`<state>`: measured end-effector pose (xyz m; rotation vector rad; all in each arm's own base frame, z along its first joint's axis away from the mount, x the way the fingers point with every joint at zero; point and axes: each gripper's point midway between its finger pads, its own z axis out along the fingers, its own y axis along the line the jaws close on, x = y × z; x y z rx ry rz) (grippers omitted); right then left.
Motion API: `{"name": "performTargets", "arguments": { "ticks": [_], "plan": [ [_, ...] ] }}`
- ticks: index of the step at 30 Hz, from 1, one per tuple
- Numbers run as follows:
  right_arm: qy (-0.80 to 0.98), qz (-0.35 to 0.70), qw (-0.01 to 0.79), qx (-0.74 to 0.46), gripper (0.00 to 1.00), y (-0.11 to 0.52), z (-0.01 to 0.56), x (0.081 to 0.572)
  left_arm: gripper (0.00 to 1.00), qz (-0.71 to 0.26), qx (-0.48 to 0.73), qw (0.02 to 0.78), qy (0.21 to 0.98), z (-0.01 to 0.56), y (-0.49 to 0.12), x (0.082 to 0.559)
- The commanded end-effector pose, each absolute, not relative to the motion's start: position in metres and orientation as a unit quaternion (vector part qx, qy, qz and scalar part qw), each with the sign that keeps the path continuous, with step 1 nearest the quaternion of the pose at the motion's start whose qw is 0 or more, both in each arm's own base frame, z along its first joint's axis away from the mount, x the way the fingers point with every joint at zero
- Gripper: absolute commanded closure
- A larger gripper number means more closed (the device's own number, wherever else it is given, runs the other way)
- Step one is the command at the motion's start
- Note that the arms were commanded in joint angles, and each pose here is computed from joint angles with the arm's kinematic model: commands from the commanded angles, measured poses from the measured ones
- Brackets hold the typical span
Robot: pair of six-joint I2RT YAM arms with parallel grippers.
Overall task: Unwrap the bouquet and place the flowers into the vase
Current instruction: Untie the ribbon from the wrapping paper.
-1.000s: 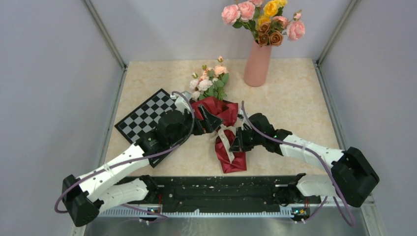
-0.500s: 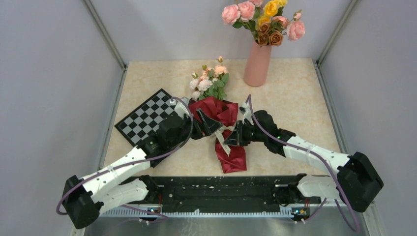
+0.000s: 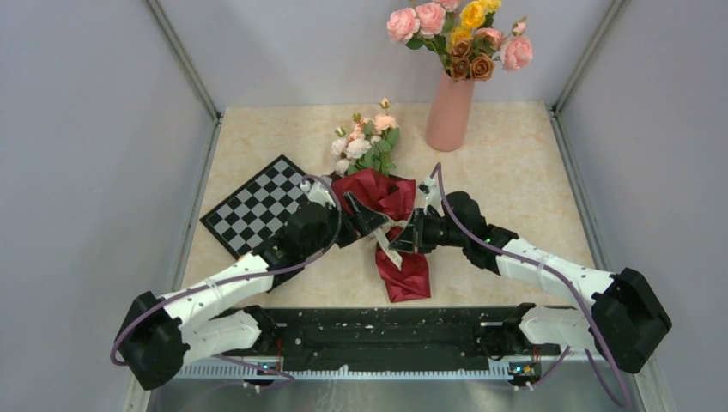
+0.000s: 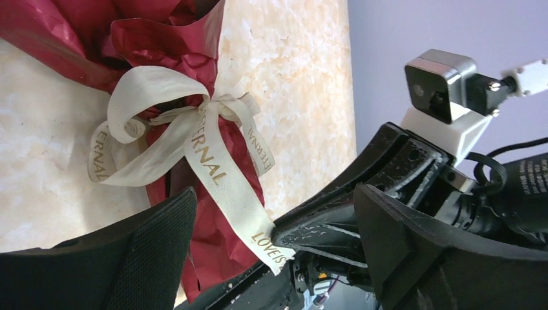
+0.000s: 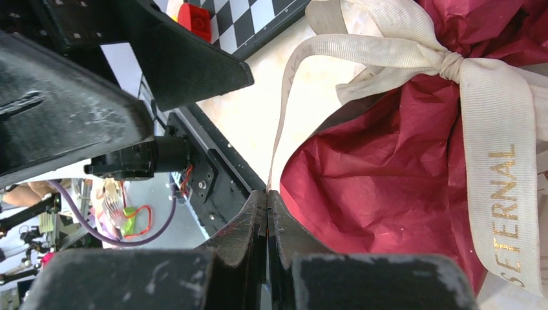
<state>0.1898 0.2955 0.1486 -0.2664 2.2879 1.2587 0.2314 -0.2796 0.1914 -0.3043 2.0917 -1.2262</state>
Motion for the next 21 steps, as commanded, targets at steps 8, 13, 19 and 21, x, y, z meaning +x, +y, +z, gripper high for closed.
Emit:
{"name": "performTargets", "arguments": {
  "ticks": [8,13,19,21],
  "plan": [
    [0.820,0.487,0.278,-0.118,1.00,0.303,0.168,0.190,0.11,-0.480,-0.139,0.318,0.806,0.173,-0.292,0.240],
    [0.819,0.486,0.279,-0.121,1.00,0.304,0.169,0.191,0.16,-0.482,-0.120,0.284,0.820,0.161,-0.304,0.235],
    [0.818,0.487,0.278,-0.125,1.00,0.306,0.169,0.191,0.33,-0.500,-0.106,0.252,0.822,0.158,-0.319,0.233],
    [0.819,0.486,0.278,-0.126,1.00,0.306,0.169,0.191,0.43,-0.501,-0.102,0.252,0.821,0.159,-0.321,0.233]
  ]
}}
